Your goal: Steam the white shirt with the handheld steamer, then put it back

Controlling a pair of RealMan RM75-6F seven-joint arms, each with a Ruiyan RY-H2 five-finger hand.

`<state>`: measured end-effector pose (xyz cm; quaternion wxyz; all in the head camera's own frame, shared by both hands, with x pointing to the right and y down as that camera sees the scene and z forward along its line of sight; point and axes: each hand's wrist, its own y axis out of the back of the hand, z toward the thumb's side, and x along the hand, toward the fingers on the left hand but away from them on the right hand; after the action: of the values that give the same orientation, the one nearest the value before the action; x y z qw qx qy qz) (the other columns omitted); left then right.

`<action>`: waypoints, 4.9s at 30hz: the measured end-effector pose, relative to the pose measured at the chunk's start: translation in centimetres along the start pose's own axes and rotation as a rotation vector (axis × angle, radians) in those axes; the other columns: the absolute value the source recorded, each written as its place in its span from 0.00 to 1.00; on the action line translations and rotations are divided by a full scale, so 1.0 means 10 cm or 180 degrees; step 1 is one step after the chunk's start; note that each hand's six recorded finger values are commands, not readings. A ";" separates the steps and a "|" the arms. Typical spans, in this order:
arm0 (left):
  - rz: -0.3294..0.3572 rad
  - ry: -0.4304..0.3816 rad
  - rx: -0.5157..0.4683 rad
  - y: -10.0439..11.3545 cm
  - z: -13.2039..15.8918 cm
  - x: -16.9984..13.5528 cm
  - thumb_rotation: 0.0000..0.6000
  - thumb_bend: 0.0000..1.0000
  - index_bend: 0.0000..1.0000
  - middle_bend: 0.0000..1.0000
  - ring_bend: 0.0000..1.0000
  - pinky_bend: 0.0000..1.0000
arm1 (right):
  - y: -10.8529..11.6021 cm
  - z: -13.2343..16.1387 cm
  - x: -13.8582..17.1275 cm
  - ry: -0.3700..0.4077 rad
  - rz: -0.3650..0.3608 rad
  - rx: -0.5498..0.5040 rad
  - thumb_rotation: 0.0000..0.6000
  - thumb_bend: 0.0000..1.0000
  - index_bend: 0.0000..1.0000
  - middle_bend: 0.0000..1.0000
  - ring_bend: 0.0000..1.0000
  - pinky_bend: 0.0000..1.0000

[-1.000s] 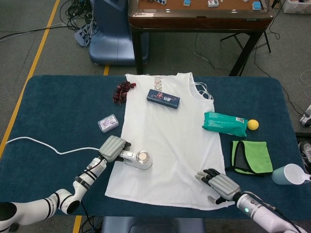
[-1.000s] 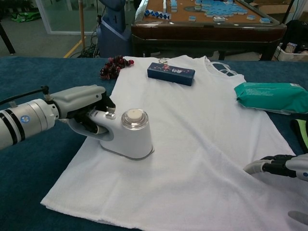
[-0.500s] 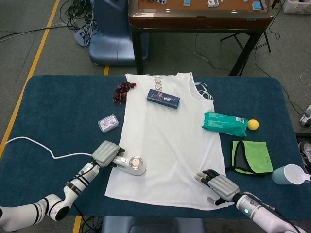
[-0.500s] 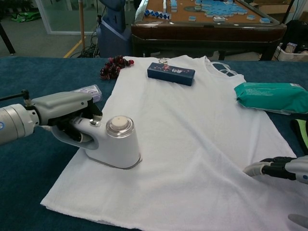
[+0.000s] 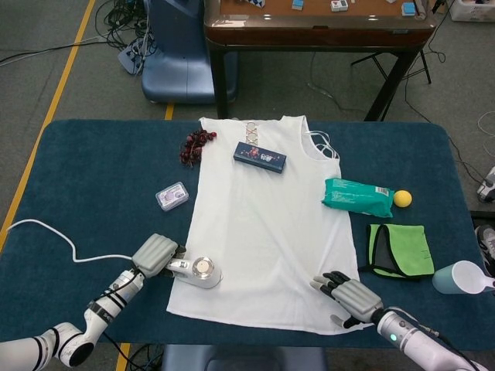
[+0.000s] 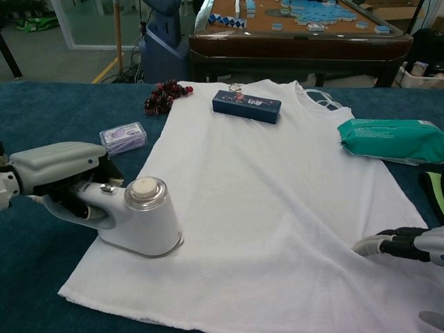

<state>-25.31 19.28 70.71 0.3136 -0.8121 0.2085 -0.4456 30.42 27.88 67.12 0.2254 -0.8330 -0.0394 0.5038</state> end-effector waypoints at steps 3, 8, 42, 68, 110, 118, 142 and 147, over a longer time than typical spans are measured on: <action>0.0012 0.0003 0.0019 -0.01 0.01 0.02 1.00 0.24 0.88 0.81 0.67 0.72 | 0.01 -0.01 0.01 -0.0009 -0.0009 0.0000 1.00 0.41 0.00 0.09 0.00 0.00; 0.0022 0.0016 -0.0003 -0.02 0.03 0.13 1.00 0.24 0.88 0.81 0.67 0.72 | 0.02 -0.03 0.03 -0.0033 -0.0021 -0.0005 1.00 0.41 0.00 0.09 0.00 0.00; 0.0343 0.0188 -0.0223 0.31 -0.07 0.92 1.00 0.24 0.88 0.81 0.67 0.72 | 0.03 -0.07 0.06 -0.0100 -0.0043 -0.0022 1.00 0.41 0.00 0.09 0.00 0.00; 0.0285 0.0124 -0.0155 0.23 -0.11 0.68 1.00 0.24 0.88 0.81 0.66 0.72 | 0.03 -0.03 0.06 -0.0075 -0.0050 -0.0011 1.00 0.41 0.00 0.09 0.00 0.00; 0.0652 0.0762 -0.0470 0.60 -0.99 0.01 1.00 0.24 0.87 0.80 0.66 0.72 | 0.15 0.07 0.03 0.0043 -0.0188 0.0011 1.00 0.41 0.00 0.09 0.00 0.00; 0.0584 0.0872 -0.0325 0.48 -1.13 -0.01 1.00 0.24 0.82 0.76 0.62 0.72 | 0.30 0.08 0.08 0.0044 -0.0358 0.0016 1.00 0.41 0.00 0.09 0.00 0.00; 0.0419 0.0960 -0.0234 0.50 -1.02 -0.22 1.00 0.18 0.05 0.14 0.08 0.34 | 0.70 -0.05 0.23 -0.0041 -0.0797 0.0014 1.00 0.41 0.00 0.09 0.00 0.00; 0.0396 0.1030 -0.0282 0.58 -1.04 -0.38 1.00 0.17 0.05 0.13 0.08 0.33 | 0.81 -0.12 0.29 -0.0108 -0.0926 -0.0007 1.00 0.41 0.00 0.09 0.00 0.00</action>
<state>-36.47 14.15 68.65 0.2668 -0.7284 0.3256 -0.5406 31.59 21.07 61.87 0.2944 -0.8101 -0.1641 0.4798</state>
